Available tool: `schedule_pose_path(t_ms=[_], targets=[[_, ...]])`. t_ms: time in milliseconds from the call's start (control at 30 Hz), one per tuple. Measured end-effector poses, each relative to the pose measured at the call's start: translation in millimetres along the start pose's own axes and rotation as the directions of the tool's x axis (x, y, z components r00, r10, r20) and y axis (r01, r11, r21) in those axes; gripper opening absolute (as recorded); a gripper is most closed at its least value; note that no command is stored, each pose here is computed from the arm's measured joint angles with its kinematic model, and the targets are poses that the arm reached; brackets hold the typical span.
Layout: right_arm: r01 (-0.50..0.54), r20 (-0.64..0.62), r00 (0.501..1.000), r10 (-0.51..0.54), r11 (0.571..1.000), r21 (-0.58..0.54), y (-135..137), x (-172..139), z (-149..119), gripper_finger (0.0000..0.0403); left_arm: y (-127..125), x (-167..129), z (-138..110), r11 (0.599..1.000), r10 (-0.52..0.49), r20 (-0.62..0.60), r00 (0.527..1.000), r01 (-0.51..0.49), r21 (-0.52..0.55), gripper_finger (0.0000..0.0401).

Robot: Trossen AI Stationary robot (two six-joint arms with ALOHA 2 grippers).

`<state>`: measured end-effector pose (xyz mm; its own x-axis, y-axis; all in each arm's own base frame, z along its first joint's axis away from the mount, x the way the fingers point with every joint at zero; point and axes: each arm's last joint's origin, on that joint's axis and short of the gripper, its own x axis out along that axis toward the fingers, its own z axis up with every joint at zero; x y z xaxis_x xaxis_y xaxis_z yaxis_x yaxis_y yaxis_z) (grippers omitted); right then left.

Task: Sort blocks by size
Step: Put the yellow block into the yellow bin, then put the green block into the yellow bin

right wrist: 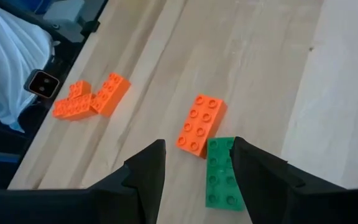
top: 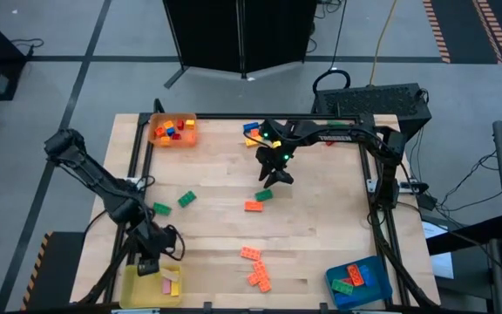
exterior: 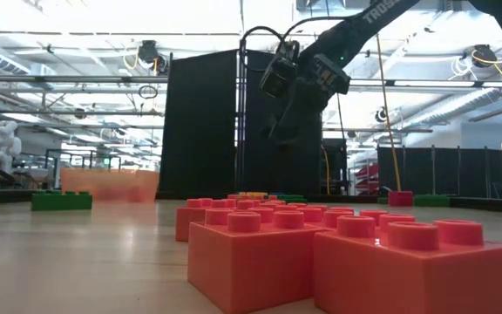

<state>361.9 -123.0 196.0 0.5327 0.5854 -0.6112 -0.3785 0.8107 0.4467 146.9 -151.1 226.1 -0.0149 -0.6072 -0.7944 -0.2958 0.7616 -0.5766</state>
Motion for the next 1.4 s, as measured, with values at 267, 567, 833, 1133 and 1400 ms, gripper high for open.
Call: schedule_pose_path(t_ms=[267, 567, 833, 1133, 1400], targets=[[-0.008, -0.004, 1.000, 0.008, 1.000, 0.019, 2.8, 3.1, 1.0, 0.0178, 0.2, 14.3, 1.5, 0.999, 0.048, -0.055, 0.997, -0.048, -0.009, 0.0047], [-0.023, -0.018, 1.000, 0.023, 0.999, 0.023, 9.4, 10.4, 3.0, 0.0178, 1.6, 23.6, 5.0, 0.995, 0.082, -0.075, 0.994, -0.086, -0.045, 0.0118], [-0.020, -0.023, 1.000, 0.021, 0.999, 0.048, 10.7, 12.0, 3.4, 0.0178, 1.6, 25.3, 6.1, 0.996, 0.085, -0.076, 0.993, -0.086, -0.007, 0.0159], [0.120, -0.085, 0.990, -0.110, 0.986, 0.115, 9.4, 14.7, 2.4, 0.0178, -1.7, 19.3, 4.7, 0.993, 0.043, -0.049, 0.998, -0.037, 0.109, 0.0161], [0.370, -0.249, 0.911, -0.329, 0.919, 0.140, 6.2, 13.3, -6.5, 0.0178, 1.3, -11.5, 3.8, 0.931, 0.041, 0.254, 0.966, -0.130, 0.342, 0.0161]])
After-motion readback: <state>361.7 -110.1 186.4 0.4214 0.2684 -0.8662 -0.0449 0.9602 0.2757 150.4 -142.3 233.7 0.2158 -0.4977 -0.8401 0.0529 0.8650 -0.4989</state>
